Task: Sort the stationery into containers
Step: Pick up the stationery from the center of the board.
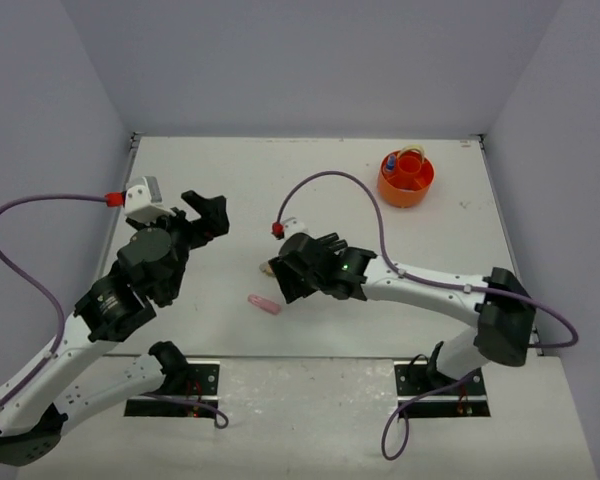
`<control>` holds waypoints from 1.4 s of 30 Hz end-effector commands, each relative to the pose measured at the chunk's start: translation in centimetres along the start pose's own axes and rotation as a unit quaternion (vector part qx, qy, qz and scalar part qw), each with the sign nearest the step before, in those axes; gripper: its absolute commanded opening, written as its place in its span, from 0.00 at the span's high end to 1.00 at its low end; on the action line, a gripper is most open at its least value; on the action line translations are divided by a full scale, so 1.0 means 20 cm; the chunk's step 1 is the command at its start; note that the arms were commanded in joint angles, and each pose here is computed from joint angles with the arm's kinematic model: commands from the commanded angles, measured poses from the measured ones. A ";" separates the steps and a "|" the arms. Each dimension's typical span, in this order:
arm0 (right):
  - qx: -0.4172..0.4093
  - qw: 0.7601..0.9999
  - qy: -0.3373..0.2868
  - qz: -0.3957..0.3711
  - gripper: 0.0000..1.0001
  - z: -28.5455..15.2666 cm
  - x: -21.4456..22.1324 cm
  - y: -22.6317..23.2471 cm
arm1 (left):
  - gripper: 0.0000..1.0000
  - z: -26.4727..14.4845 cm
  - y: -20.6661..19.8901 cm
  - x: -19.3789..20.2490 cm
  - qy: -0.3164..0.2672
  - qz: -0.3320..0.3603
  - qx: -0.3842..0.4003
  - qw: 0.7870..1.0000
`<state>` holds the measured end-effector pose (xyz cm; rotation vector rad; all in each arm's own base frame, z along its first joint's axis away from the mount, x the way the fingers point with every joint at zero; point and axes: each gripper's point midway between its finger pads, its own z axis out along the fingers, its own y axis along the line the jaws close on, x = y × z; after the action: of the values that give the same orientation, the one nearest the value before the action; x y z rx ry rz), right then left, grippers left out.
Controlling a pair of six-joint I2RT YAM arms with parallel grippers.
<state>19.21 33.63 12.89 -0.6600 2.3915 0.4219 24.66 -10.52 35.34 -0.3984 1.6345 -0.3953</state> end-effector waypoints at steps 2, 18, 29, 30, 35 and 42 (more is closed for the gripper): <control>-0.116 0.988 0.050 -0.093 0.41 0.22 -0.05 0.31 | 0.00 -0.18 0.26 -0.02 0.023 0.031 -0.051 0.998; -0.043 0.970 0.199 -0.136 0.53 0.59 0.32 0.23 | 0.00 -0.24 0.40 0.03 0.035 0.041 -0.076 0.996; -0.036 0.982 0.149 -0.115 1.00 0.45 0.27 0.20 | 0.00 -0.16 0.27 0.25 0.089 0.044 -0.024 0.995; -0.036 0.984 0.138 -0.106 1.00 0.40 0.25 0.18 | 0.00 -0.16 0.26 0.28 0.095 0.043 -0.016 0.994; -0.103 0.994 0.014 -0.045 1.00 0.03 0.04 0.16 | 0.00 -0.16 -0.04 0.42 0.138 -0.007 0.129 0.982; -0.162 0.982 -0.097 0.004 1.00 -0.33 -0.01 0.11 | 0.00 -0.30 -0.54 0.51 0.166 -0.102 0.388 0.901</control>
<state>15.59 32.77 16.19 -0.8117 2.2462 0.7263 20.41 -18.36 25.86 -0.0840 1.8501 -0.8200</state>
